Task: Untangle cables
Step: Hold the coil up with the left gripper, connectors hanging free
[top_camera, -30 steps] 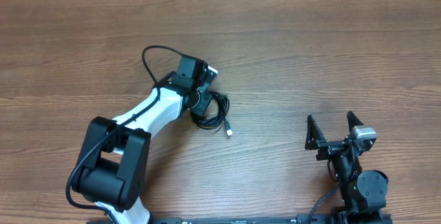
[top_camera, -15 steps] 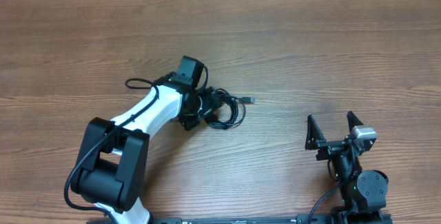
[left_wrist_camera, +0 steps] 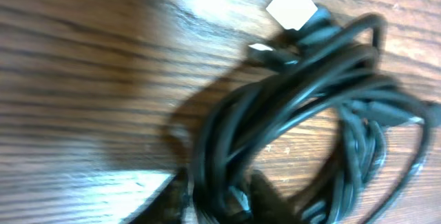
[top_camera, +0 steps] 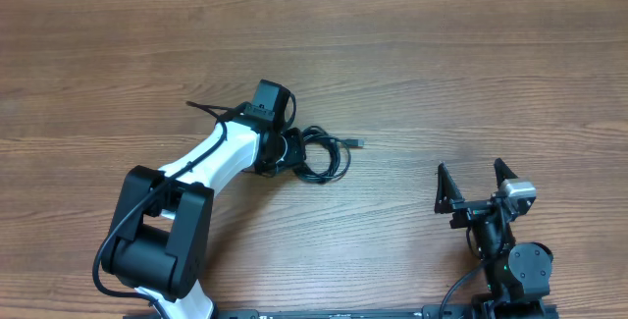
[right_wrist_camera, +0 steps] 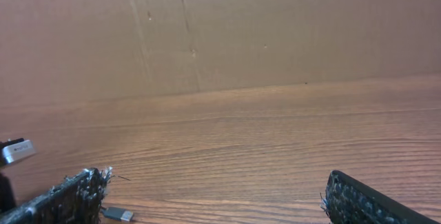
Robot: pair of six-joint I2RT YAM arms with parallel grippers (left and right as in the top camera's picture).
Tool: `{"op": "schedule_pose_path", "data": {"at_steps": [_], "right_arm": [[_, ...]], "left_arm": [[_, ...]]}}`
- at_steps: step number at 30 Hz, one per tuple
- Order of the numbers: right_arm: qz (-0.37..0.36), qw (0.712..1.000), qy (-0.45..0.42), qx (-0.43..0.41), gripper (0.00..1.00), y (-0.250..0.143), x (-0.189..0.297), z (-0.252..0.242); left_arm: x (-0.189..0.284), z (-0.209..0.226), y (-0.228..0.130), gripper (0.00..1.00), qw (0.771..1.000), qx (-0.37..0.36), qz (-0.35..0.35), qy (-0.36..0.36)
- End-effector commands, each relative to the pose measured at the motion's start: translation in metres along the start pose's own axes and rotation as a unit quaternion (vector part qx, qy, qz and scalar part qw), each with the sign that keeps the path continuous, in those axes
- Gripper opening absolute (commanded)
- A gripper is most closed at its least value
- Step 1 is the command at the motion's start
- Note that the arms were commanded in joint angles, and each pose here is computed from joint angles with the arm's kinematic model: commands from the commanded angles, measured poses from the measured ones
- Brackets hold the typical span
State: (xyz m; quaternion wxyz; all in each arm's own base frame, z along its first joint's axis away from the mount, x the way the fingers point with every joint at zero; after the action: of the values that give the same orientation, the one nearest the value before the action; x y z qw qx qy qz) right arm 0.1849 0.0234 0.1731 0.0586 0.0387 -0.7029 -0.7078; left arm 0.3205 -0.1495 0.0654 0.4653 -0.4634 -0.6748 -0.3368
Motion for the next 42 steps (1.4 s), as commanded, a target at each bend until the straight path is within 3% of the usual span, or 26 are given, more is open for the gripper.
{"op": "schedule_pose_path", "data": {"at_steps": [1, 6, 11, 20, 33, 42], "right_arm": [[-0.001, 1.0, -0.003, 0.002, 1.0, -0.002, 0.0, -0.001], [-0.001, 1.0, -0.003, 0.002, 1.0, -0.002, 0.0, -0.001], [-0.001, 1.0, -0.003, 0.002, 1.0, -0.002, 0.0, -0.001], [-0.001, 1.0, -0.003, 0.002, 1.0, -0.002, 0.0, -0.001], [-0.001, 1.0, -0.003, 0.002, 1.0, -0.002, 0.0, -0.001], [-0.001, 1.0, -0.003, 0.002, 1.0, -0.002, 0.0, -0.001]], "left_arm": [[-0.003, 0.01, 0.007, 0.04, 0.999, -0.019, -0.024, 0.036], [0.022, -0.003, 0.013, 0.04, 0.999, -0.023, -0.025, 0.036], [0.079, -0.024, 0.018, 0.04, 0.998, -0.03, -0.056, 0.02], [0.143, -0.028, -0.006, 0.04, 0.995, -0.043, -0.087, -0.009], [0.149, -0.016, -0.043, 0.04, 0.999, -0.005, -0.027, 0.033], [0.143, -0.031, -0.064, 0.04, 0.997, -0.038, -0.036, 0.058]]}}
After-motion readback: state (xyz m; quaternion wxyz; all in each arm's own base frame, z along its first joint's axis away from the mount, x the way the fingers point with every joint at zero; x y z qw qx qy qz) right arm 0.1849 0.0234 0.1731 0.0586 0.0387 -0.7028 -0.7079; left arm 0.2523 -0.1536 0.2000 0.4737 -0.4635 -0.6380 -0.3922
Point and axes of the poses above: each gripper's point midway between its finger pads, its own x axis back along the fingers, its own z axis along the line the jaws close on, y = z × x, the point moved 6 cm from there along x, back along the fingers, and after that the axes turned 8 degrees about x, right-handed, at the moved point
